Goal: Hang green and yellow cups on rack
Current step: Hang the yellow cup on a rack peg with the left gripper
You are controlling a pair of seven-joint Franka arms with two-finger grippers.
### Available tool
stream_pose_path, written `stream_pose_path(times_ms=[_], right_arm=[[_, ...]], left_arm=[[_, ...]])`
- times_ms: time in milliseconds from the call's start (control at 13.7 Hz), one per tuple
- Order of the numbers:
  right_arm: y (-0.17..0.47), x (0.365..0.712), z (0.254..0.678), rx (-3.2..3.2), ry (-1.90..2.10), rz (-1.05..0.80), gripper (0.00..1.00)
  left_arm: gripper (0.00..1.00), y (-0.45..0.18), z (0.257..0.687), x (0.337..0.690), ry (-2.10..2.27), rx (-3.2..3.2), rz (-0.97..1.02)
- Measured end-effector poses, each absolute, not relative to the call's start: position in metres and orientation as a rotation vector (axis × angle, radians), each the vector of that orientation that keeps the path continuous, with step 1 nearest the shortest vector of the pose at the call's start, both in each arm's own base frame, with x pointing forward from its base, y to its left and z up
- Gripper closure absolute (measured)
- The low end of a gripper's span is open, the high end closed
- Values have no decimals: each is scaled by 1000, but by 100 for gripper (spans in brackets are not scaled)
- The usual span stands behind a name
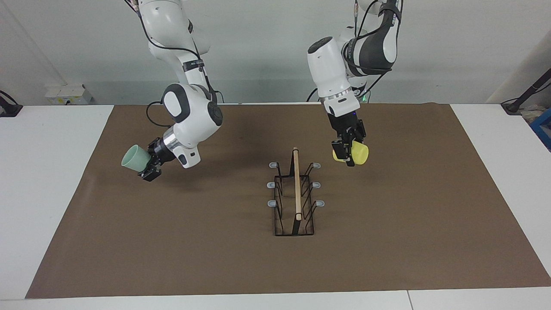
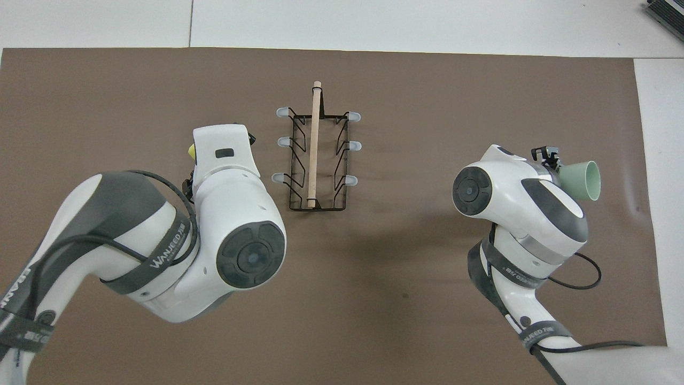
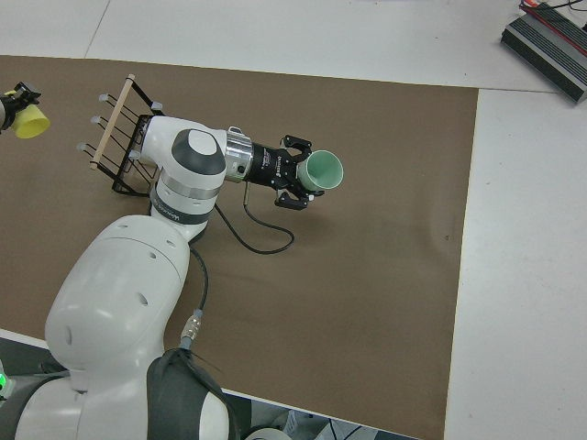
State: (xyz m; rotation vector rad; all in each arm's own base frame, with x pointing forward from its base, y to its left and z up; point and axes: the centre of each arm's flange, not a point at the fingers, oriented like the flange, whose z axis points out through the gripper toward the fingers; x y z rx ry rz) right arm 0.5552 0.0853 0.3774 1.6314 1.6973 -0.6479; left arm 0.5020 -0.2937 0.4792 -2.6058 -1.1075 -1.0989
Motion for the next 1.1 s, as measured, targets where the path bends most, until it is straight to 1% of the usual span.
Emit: stream_pose_path(times_ms=[219, 365, 511, 730, 876, 949, 1095], right_arm=[[103, 552, 391, 1750, 1719, -575, 38], [111, 552, 397, 1844, 1731, -527, 38], [119, 556, 411, 1958, 1734, -446, 38], [137, 562, 444, 2157, 1739, -270, 38], [152, 565, 463, 2302, 1750, -92, 38], [158, 567, 468, 2368, 1752, -7, 38], [166, 569, 472, 2459, 1748, 97, 38]], left_arm=[[32, -316, 458, 482, -1001, -2611, -1255], [32, -319, 449, 478, -912, -2601, -1334], [32, -323, 436, 479, -870, -2570, -1421], [32, -336, 405, 481, -868, -2542, -1498], [32, -345, 391, 482, -859, -2547, -1500], [32, -350, 386, 479, -852, -2555, -1499], [32, -360, 383, 472, -838, -2570, -1502]])
